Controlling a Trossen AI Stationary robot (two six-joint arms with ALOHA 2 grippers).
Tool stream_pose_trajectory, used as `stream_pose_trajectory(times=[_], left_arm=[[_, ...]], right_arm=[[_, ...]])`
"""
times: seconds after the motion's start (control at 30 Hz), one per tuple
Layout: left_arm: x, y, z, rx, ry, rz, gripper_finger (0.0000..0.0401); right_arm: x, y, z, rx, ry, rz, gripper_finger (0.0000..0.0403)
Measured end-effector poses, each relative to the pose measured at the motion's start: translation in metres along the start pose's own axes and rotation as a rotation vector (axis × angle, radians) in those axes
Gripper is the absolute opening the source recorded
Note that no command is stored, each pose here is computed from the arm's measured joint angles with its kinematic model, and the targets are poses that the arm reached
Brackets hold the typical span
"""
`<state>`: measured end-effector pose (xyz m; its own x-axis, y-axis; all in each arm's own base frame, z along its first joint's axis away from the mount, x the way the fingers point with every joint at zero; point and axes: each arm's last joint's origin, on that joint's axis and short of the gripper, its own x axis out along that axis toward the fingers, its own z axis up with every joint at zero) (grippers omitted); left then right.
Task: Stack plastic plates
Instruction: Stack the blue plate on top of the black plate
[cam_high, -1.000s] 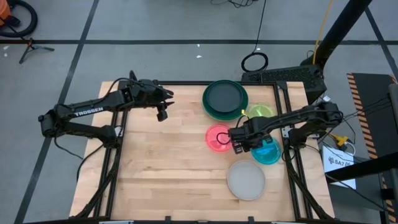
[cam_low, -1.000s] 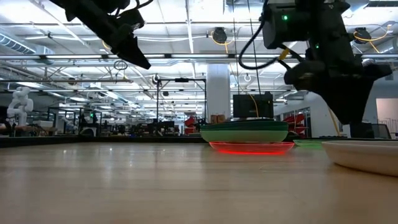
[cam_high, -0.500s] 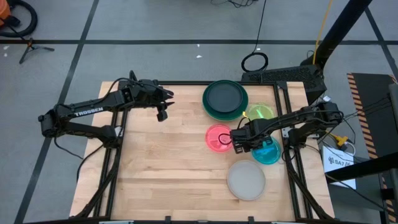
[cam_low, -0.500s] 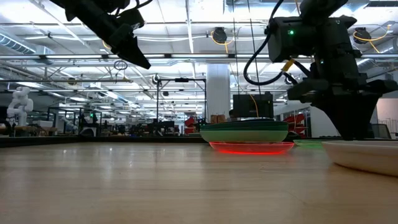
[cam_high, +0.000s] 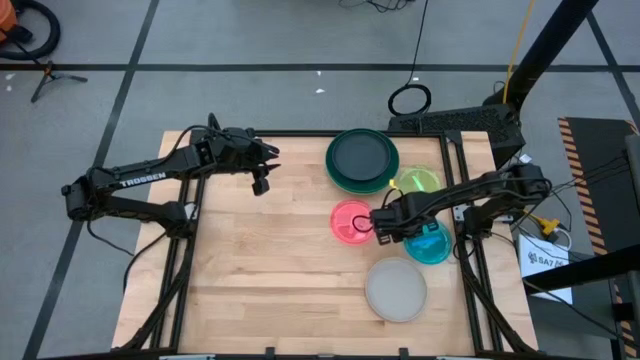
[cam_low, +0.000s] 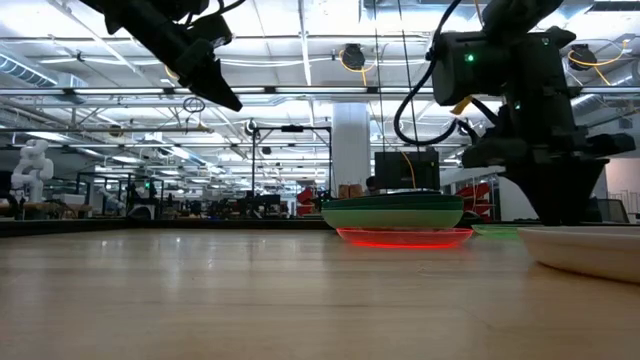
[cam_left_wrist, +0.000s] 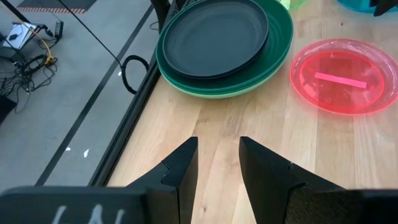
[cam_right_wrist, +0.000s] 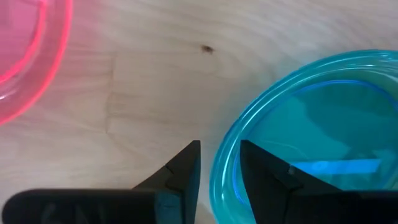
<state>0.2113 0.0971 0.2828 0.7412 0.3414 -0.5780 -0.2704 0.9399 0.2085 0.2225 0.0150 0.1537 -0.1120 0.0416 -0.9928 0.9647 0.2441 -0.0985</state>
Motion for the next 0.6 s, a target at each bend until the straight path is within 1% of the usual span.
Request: stream_pose_trajectory(times=[0.2,0.3,0.4,0.6], left_arm=[[-0.0001,0.0000,-0.0002,0.000,0.003,-0.001,0.0124],[-0.0001,-0.0001,-0.0002,0.000,0.003,-0.001,0.0124],[-0.0002,0.0000,0.0000,0.000,0.002,-0.001,0.0124],[-0.0002,0.0000,0.0001,0.002,0.001,0.000,0.0124]], right_arm=[[0.0099,0.0043,0.0012,-0.031,0.012,-0.036,0.0105],[0.0106,0.0049,0.0013,-0.033,0.012,-0.035,0.0099],[0.0098,0.0053,0.0013,-0.034,0.010,-0.025,0.0079],[0.0093,0.0062,0.0014,-0.035,0.009,-0.012,0.0020]])
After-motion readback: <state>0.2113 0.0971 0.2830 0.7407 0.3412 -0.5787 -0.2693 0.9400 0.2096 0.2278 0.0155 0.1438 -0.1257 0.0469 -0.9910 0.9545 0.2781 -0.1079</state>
